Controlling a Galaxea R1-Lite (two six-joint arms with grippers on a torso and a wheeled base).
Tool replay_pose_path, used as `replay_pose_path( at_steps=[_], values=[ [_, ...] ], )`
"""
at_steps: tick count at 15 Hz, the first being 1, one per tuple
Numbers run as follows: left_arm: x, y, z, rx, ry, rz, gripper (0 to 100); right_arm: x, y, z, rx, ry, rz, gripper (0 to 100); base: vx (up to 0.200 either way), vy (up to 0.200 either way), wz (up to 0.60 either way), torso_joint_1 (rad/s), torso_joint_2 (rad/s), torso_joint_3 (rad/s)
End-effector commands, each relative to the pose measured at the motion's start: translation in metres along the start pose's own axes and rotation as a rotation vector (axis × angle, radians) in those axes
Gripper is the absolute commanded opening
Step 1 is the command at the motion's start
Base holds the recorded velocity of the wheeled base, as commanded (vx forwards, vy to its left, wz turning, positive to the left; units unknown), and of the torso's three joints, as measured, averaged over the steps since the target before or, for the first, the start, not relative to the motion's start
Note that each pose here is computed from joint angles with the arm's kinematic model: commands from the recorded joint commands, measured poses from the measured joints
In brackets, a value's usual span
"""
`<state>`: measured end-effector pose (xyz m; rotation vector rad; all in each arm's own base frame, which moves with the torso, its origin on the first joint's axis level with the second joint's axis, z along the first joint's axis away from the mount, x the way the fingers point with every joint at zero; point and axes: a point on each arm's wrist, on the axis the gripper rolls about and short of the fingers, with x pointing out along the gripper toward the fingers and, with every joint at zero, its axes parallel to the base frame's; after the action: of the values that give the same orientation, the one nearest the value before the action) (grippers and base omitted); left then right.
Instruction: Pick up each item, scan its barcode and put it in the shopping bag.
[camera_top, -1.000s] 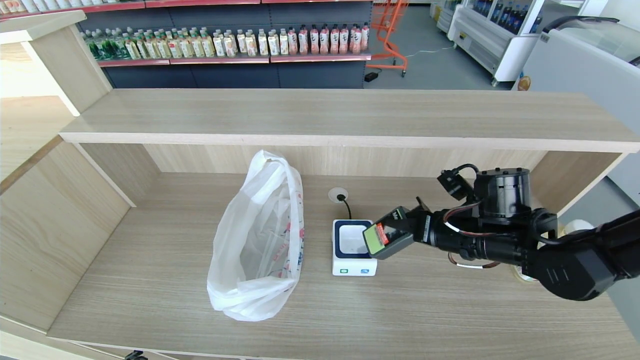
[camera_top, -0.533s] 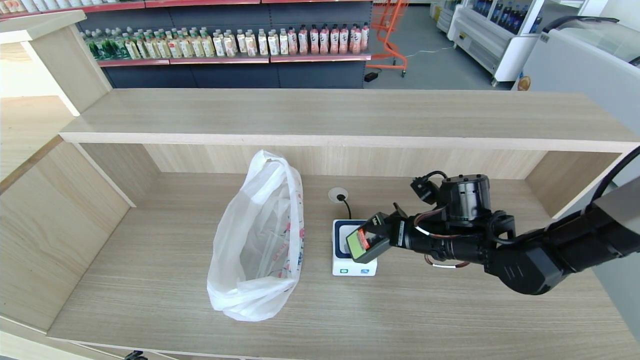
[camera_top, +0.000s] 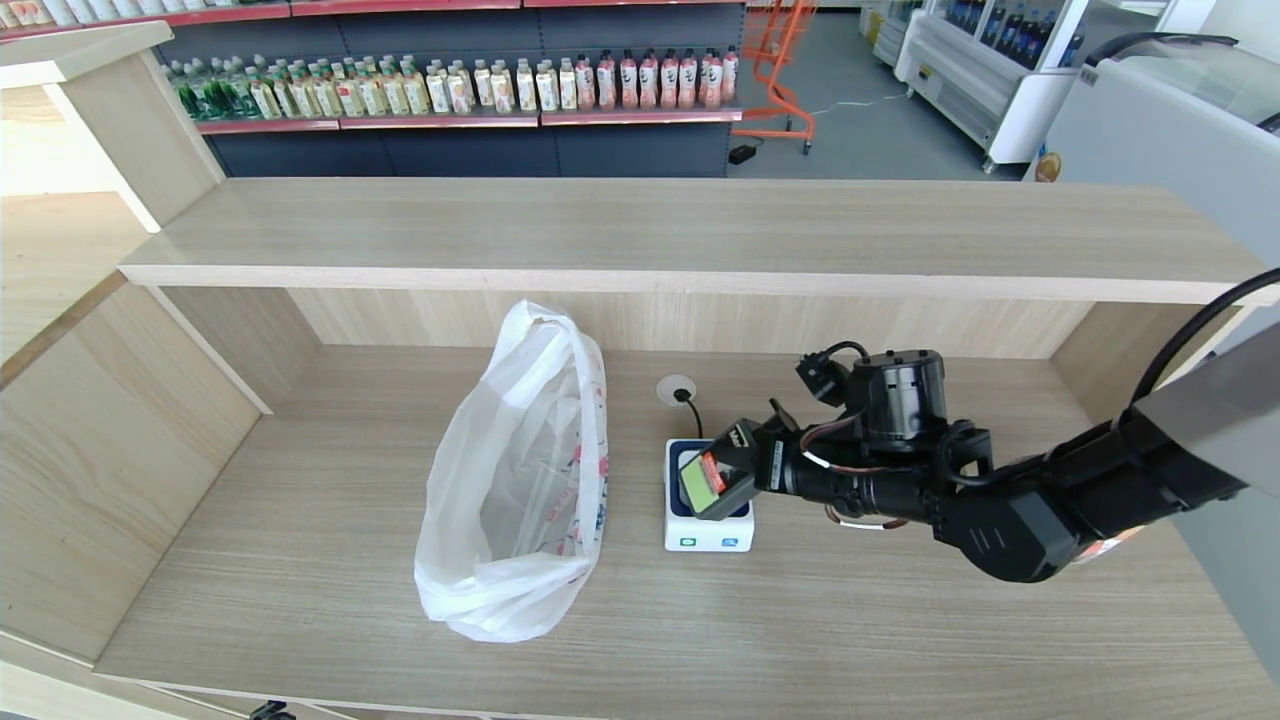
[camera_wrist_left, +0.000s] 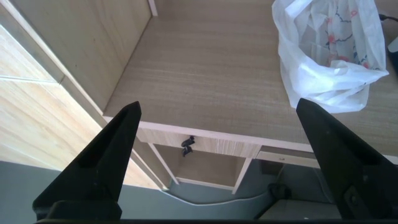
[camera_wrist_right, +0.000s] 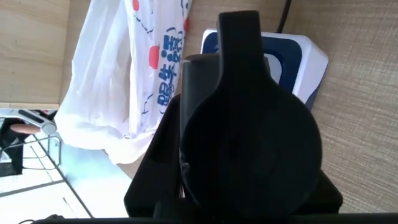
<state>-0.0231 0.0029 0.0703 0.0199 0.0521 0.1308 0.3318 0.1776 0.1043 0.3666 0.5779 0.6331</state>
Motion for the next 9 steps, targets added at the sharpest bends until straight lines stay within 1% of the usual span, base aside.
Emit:
replay_pose_path(
  at_steps=[1, 3, 5, 6, 7, 8, 9],
  values=[
    [0.000, 0.000, 0.000, 0.000, 0.000, 0.001, 100, -0.005, 0.002, 0.005, 0.005, -0.015, 0.003, 0, 0.000, 0.000, 0.00, 0.000, 0.00, 0.000],
    [0.000, 0.000, 0.000, 0.000, 0.000, 0.001, 100, -0.014, 0.008, 0.011, 0.016, -0.039, 0.018, 0, 0.000, 0.000, 0.00, 0.000, 0.00, 0.000],
    [0.000, 0.000, 0.000, 0.000, 0.000, 0.001, 100, -0.045, 0.032, 0.036, 0.002, -0.140, 0.073, 0, 0.000, 0.000, 0.00, 0.000, 0.00, 0.000],
    [0.000, 0.000, 0.000, 0.000, 0.000, -0.001, 100, -0.069, 0.048, 0.047, -0.028, -0.195, 0.112, 0, 0.000, 0.000, 0.00, 0.000, 0.00, 0.000],
    [0.000, 0.000, 0.000, 0.000, 0.000, -0.001, 100, -0.091, 0.060, 0.054, -0.091, -0.244, 0.131, 0, 0.000, 0.000, 0.00, 0.000, 0.00, 0.000],
    [0.000, 0.000, 0.000, 0.000, 0.000, 0.001, 100, -0.112, 0.062, 0.056, -0.200, -0.279, 0.114, 0, 0.000, 0.000, 0.00, 0.000, 0.00, 0.000],
    [0.000, 0.000, 0.000, 0.000, 0.000, 0.001, 100, -0.124, 0.057, 0.053, -0.286, -0.287, 0.079, 0, 0.000, 0.000, 0.00, 0.000, 0.00, 0.000]
  ],
)
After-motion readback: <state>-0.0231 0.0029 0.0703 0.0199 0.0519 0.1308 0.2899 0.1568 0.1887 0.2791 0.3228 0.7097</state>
